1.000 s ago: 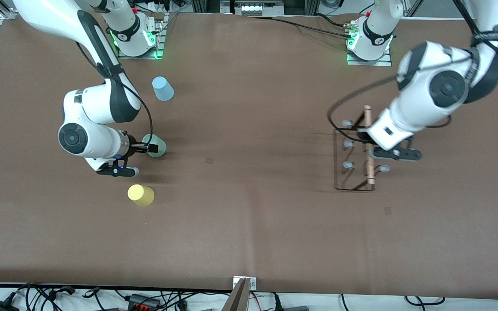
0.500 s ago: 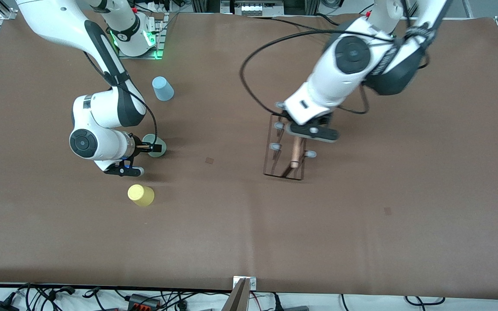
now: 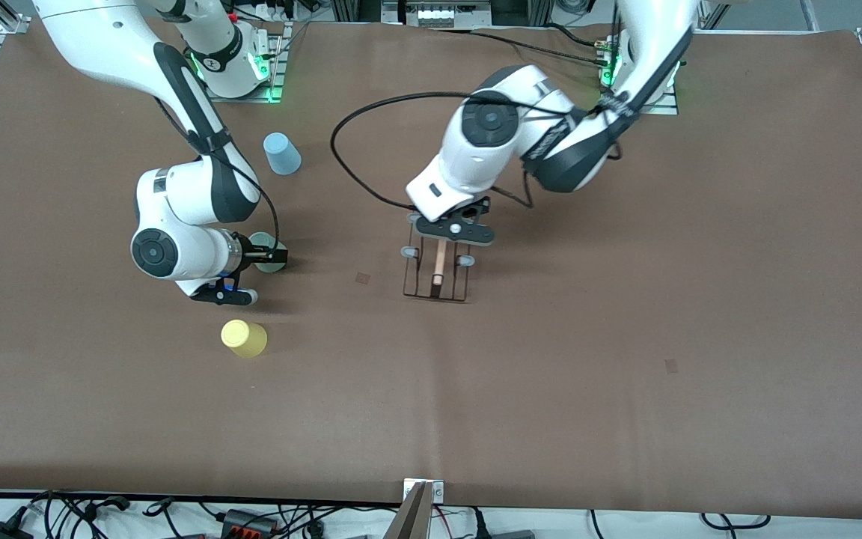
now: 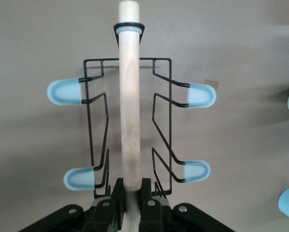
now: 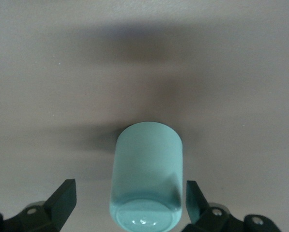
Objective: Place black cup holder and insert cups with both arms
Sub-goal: 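Drag the rack with the left gripper while the right gripper grasps the cup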
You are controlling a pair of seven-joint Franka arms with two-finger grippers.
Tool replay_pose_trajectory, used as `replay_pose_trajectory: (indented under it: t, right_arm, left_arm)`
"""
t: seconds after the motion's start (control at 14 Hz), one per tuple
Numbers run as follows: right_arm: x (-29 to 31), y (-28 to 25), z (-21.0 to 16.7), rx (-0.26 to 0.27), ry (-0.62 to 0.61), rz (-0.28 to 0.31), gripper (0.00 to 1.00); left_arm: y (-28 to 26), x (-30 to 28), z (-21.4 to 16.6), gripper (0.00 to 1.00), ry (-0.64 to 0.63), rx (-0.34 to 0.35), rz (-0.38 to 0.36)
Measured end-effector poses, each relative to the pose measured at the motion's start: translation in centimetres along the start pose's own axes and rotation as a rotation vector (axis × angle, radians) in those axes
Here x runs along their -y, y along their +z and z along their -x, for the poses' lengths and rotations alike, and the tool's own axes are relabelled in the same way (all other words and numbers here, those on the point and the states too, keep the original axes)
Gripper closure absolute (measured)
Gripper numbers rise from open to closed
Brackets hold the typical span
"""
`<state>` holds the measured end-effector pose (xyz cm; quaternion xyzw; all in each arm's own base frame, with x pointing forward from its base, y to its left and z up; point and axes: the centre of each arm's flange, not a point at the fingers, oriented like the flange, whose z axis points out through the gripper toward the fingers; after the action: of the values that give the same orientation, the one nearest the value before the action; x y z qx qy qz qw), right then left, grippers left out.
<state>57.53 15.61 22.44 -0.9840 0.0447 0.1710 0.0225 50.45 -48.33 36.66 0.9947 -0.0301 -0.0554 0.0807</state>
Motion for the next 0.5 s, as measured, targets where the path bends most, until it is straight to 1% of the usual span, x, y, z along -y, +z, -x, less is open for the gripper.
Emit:
replay_pose_trajectory:
  t: [0.21,0.5]
  right_arm:
    - [0.1,0.6,0.0,0.011,0.0,0.004,0.0]
    - [-0.3,1.5,-0.1,0.027,0.006,0.009,0.0]
  left_arm:
    - [2.6,-1.3,0.4,0.84,-0.054,0.009,0.008]
    - [2.8,-1.5,0.4,0.84,-0.068,0.01,0.01]
